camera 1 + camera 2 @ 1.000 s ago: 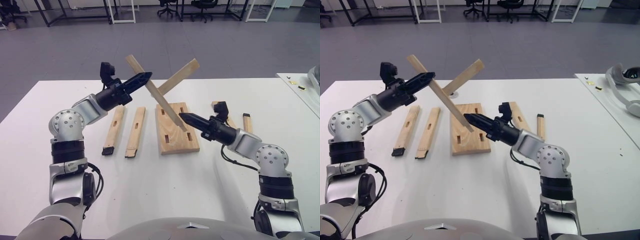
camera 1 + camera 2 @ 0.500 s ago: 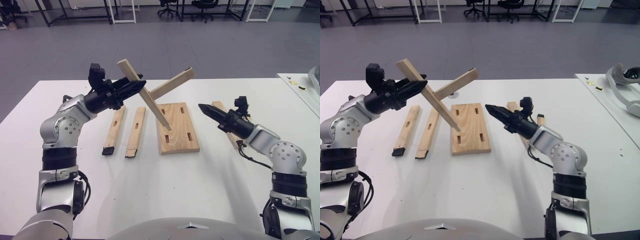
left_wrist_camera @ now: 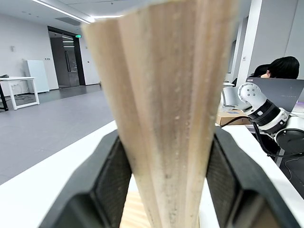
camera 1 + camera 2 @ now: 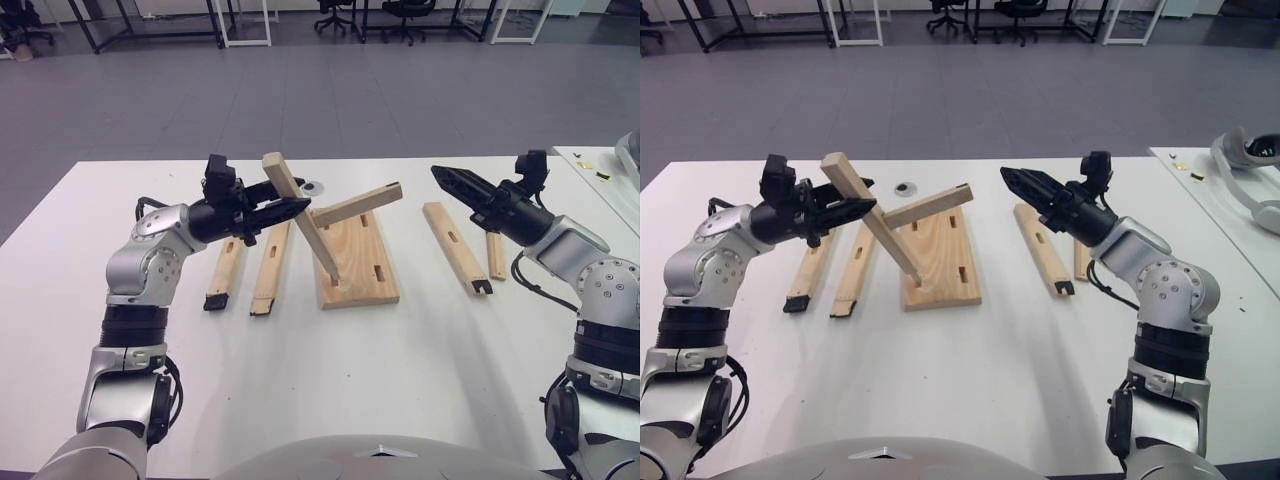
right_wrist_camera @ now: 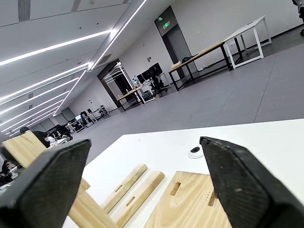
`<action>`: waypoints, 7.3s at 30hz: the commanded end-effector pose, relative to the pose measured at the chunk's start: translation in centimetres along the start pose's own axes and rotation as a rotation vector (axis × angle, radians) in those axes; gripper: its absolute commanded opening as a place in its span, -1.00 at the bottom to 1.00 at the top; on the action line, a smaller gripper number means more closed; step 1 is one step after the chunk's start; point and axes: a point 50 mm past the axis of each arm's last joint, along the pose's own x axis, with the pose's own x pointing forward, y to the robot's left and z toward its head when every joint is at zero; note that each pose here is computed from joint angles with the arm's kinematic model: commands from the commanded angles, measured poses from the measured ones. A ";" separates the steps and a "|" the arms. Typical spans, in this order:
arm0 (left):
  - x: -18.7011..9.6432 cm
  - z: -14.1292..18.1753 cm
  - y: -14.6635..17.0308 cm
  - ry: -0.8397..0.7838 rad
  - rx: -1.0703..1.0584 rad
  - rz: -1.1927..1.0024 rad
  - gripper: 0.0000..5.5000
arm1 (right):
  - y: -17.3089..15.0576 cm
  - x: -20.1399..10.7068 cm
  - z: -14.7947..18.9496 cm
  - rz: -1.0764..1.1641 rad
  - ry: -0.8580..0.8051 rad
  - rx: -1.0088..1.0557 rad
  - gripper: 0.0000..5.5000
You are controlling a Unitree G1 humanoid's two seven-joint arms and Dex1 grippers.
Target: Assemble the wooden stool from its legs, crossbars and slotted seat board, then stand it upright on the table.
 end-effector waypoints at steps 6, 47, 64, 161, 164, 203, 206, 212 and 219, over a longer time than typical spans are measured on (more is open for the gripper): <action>0.0 -0.5 0.2 0.048 0.053 -0.003 -0.24 | 0.9 0.4 1.8 0.035 -0.046 -0.048 0.55; -2.0 -9.8 0.4 0.669 -0.180 -0.101 -0.25 | 0.7 0.6 1.2 -0.020 -0.088 -0.002 0.55; -0.6 -11.0 -1.0 0.865 -0.184 -0.172 -0.25 | 0.6 0.2 0.8 -0.048 -0.104 0.017 0.55; 6.1 6.0 -1.3 0.077 -0.257 -0.181 -0.24 | 8.4 3.9 5.2 0.604 -0.042 0.010 0.89; 6.1 6.1 -1.3 0.079 -0.261 -0.181 -0.24 | 7.9 4.0 5.6 0.596 -0.064 0.030 0.89; 1.6 8.0 3.1 -0.083 -0.385 0.010 0.74 | 6.1 6.4 10.1 0.464 -0.364 0.180 -0.23; 0.8 7.5 3.5 -0.100 -0.367 0.066 0.90 | 4.3 6.3 11.4 0.335 -0.417 0.124 -0.23; -0.7 6.6 3.0 -0.121 -0.328 0.120 0.96 | 2.3 3.3 11.9 0.264 -0.134 -0.368 -0.23; -1.4 6.3 2.3 -0.125 -0.302 0.145 0.96 | -0.5 -0.1 7.7 0.260 0.135 -0.439 -0.23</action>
